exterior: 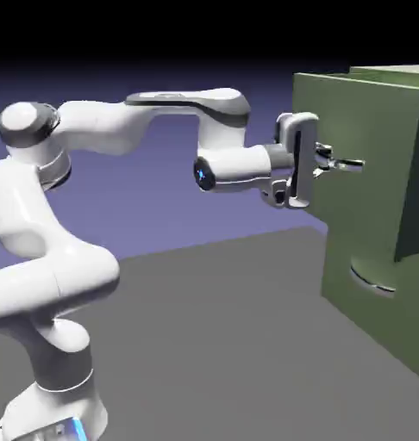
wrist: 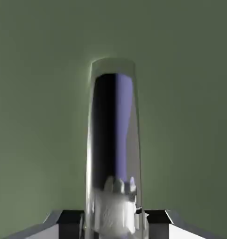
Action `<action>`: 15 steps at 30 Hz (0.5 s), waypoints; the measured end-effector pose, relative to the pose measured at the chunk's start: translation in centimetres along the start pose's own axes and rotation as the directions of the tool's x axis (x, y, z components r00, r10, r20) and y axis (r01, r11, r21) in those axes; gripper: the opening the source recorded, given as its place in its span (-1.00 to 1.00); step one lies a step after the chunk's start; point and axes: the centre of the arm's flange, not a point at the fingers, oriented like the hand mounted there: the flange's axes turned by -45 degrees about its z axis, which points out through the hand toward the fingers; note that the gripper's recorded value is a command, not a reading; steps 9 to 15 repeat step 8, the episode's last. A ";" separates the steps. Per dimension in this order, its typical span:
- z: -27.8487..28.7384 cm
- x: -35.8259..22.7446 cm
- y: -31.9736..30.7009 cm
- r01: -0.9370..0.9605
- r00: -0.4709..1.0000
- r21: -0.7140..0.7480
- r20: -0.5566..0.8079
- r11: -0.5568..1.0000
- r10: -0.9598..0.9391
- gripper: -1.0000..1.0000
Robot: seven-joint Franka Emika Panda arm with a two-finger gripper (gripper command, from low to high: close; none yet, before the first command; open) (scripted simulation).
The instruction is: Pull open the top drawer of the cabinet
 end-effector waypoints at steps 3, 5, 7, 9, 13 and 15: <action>-3.4 0.0 0.0 0.000 1.000 0.000 0.000 1.000 0.000 -1.00; -4.7 0.0 0.0 0.000 1.000 0.000 0.000 1.000 0.000 1.00; -4.7 0.0 0.0 0.001 1.000 -0.001 0.000 1.000 -0.001 1.00; -5.8 -0.1 0.0 0.003 1.000 -0.002 -0.001 1.000 -0.003 1.00; -5.8 -0.1 0.0 0.003 1.000 -0.002 -0.001 1.000 -0.003 1.00; -5.8 -0.1 0.0 0.003 1.000 -0.002 -0.001 1.000 -0.003 1.00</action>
